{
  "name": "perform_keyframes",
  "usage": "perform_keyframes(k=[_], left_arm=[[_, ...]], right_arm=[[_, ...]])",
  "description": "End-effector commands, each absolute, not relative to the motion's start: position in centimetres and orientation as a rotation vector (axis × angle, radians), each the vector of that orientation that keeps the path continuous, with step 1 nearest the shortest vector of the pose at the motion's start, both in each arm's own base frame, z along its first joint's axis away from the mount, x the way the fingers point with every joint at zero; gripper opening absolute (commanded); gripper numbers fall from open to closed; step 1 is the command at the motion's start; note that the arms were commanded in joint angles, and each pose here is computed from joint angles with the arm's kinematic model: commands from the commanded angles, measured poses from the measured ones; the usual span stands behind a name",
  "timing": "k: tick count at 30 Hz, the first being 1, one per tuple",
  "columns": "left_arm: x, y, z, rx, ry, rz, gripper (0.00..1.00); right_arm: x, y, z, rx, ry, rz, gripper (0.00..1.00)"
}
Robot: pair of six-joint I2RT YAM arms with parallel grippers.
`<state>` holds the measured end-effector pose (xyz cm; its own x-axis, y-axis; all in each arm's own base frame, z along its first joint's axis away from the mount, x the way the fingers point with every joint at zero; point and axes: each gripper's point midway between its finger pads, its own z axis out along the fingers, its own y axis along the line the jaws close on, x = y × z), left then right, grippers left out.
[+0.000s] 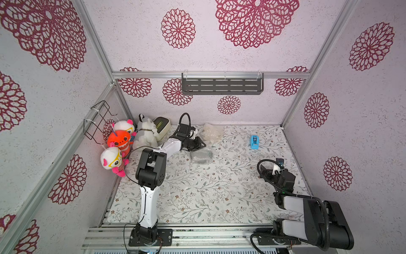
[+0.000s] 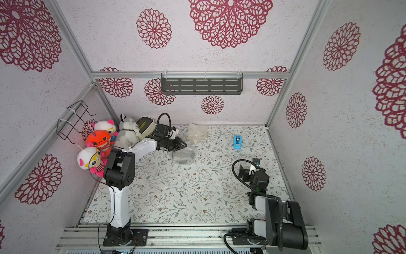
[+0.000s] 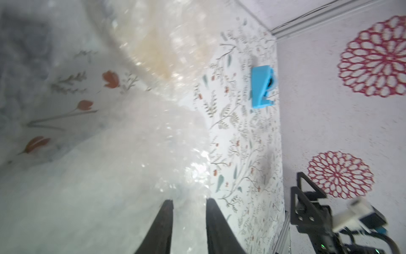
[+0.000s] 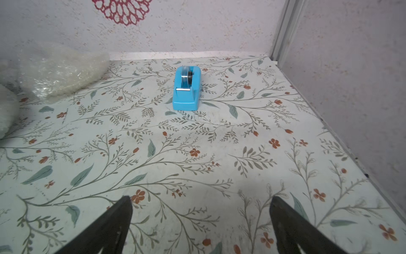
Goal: Wrap dinner plates in bubble wrap
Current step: Reset both arms
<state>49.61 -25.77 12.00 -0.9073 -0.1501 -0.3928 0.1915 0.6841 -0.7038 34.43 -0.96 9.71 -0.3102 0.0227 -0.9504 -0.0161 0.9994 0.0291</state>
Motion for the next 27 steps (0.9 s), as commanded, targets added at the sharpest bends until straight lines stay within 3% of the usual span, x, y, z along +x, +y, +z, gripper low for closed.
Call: perform_keyframes(k=[1, 4, 8, 11, 14, 16, 23, 27], left_arm=[[48.3, -26.1, 21.8, 0.173, 2.238, -1.149, 0.31], [46.2, -21.1, 24.9, 0.11, 2.163, -0.865, 0.37], [42.8, -6.7, 25.2, -0.215, 2.092, -0.25, 0.61], [38.8, 4.7, 23.1, -0.476, 2.008, 0.206, 0.79], [36.4, 10.5, 19.1, -0.564, 1.947, 0.416, 0.87], [36.5, 12.0, 16.4, -0.553, 1.926, 0.408, 0.99], [42.4, 8.8, 12.1, -0.314, 1.961, 0.136, 0.98], [41.4, 7.8, 11.9, -0.26, 1.9, 0.111, 0.98]], right_arm=[[36.0, 0.4, 13.5, -0.099, 1.746, 0.088, 0.99], [36.2, 1.0, 13.6, -0.131, 1.745, 0.12, 0.99], [35.3, 1.2, 13.5, -0.108, 1.647, 0.081, 0.99], [37.2, -0.8, 11.7, 0.024, 1.718, 0.026, 0.99], [37.9, -1.2, 11.0, 0.051, 1.777, -0.042, 0.99], [37.9, -2.4, 11.2, 0.123, 1.764, -0.092, 0.99], [37.8, -2.4, 11.1, 0.127, 1.769, -0.112, 0.99], [37.8, -2.4, 11.1, 0.125, 1.772, -0.114, 0.99]])
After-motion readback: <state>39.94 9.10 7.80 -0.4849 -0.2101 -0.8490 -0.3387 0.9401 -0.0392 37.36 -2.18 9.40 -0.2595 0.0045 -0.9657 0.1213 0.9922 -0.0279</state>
